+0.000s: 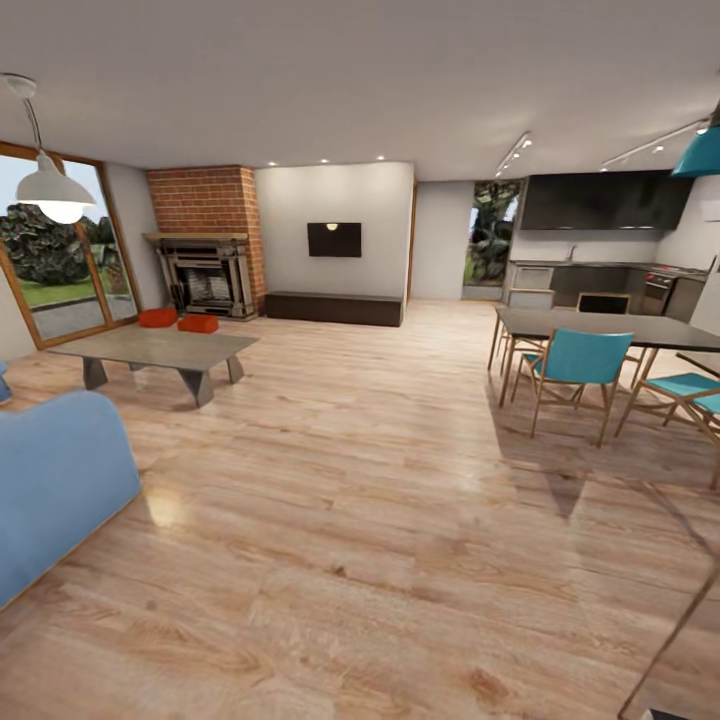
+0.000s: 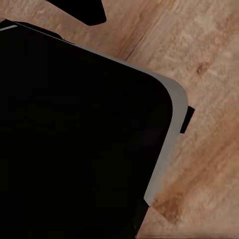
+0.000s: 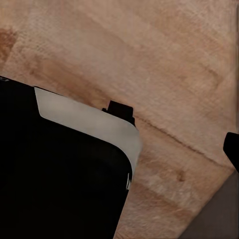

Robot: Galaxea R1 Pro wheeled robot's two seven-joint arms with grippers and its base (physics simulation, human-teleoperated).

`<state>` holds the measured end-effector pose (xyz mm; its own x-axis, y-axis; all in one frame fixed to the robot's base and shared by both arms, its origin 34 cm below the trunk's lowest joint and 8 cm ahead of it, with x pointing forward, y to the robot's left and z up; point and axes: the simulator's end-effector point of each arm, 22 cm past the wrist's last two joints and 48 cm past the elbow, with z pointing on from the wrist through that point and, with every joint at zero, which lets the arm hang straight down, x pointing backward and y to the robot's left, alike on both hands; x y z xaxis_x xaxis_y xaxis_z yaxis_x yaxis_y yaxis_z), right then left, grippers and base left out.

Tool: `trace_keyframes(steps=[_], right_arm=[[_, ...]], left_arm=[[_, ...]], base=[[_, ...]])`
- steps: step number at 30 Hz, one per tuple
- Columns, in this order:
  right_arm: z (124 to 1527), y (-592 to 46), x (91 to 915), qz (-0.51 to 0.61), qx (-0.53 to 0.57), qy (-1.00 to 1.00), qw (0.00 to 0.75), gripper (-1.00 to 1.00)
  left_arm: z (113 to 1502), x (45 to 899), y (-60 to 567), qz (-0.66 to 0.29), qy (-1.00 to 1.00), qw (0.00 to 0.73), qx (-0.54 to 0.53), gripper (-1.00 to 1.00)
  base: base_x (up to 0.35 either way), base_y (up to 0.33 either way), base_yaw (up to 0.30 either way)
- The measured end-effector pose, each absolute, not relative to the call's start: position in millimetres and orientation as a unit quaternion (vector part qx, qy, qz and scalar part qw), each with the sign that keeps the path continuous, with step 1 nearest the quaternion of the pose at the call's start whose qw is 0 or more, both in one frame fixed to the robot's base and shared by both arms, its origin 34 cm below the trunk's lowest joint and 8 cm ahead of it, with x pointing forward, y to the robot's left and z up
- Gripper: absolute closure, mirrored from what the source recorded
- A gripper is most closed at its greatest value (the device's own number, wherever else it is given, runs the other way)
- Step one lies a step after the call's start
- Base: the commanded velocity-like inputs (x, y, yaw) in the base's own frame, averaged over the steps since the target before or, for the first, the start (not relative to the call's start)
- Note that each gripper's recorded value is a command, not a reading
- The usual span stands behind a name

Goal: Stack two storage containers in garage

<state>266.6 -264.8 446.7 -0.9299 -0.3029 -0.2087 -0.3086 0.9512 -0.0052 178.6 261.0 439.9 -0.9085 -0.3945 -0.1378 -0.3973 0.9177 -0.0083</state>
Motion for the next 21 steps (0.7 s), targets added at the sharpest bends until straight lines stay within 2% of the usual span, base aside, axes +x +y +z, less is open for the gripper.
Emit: trace_keyframes(steps=[21], right_arm=[[446.9,-266.7,267.4,0.012,-0.153,0.983,0.105,-1.0]], left_arm=[[439.9,178.8,261.1,0.01,0.977,0.069,-0.203,-1.0]], base=[[0.325,0.0,0.0]])
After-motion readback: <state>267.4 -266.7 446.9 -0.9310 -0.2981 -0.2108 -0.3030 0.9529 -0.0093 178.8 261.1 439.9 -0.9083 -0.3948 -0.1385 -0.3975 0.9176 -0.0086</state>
